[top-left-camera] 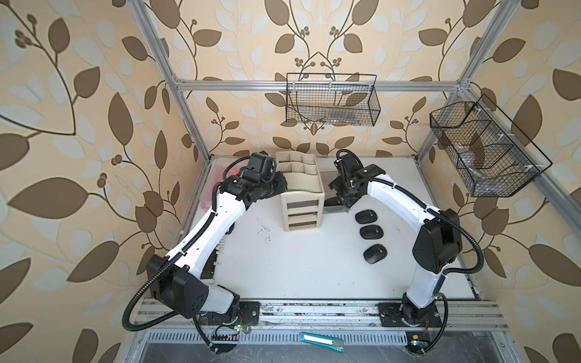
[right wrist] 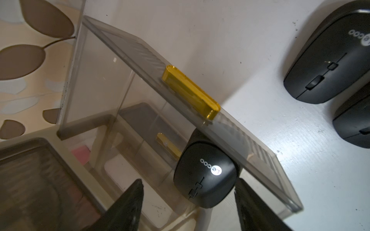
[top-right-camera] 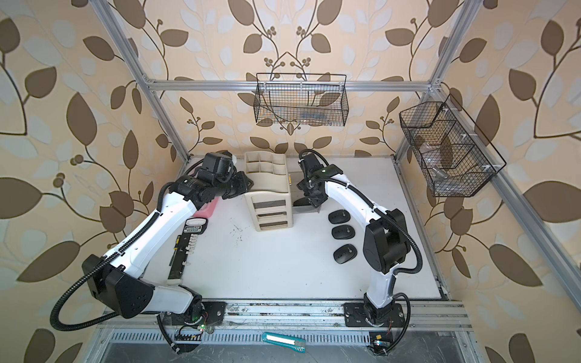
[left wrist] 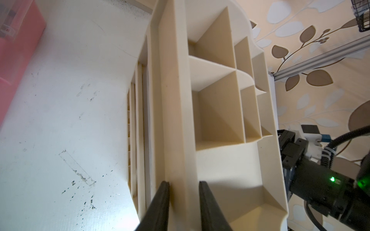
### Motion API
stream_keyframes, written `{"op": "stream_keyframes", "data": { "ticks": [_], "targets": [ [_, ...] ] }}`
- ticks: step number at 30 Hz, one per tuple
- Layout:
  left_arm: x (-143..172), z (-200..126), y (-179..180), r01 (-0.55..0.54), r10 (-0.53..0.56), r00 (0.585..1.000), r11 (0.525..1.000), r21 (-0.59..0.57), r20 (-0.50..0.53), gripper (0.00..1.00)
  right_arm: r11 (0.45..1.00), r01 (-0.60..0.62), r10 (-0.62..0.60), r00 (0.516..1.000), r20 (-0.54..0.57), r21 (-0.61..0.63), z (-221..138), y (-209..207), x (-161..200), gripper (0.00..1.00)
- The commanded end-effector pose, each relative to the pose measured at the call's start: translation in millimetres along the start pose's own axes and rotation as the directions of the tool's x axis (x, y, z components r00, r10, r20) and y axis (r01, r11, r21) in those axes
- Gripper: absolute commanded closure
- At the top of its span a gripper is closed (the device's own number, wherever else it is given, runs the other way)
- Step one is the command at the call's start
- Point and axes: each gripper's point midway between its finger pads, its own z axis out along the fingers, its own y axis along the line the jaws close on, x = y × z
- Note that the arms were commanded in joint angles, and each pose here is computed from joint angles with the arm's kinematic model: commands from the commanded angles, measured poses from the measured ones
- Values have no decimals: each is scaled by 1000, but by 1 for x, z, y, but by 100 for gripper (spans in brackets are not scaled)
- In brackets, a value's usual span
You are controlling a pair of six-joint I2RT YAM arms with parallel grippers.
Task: Take the mice out of the drawer
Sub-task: Pick up the mouse from the drawer.
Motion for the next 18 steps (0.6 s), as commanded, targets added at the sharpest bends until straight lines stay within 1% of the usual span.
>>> {"op": "stream_keyframes", "data": {
  "ticks": [1, 9, 15, 18],
  "targets": [
    [6, -4, -3, 8, -8, 1000, 1000, 22, -3, 74, 998, -8, 8, 1000, 0, 60, 7, -6, -1, 26],
    [4, -3, -3, 10, -10, 1000, 1000, 19, 0, 75, 997, 3, -3, 1000, -6, 71, 19, 6, 2, 26],
    [3, 0, -4, 13, -13, 1000, 1000, 19, -3, 75, 1000, 19, -19, 1000, 9, 8, 22, 37, -2, 27],
    [3, 0, -2, 12, -12, 1000, 1000, 6, 2, 75, 1000, 27, -27, 1000, 4, 10, 19, 43, -6, 28]
  ]
}}
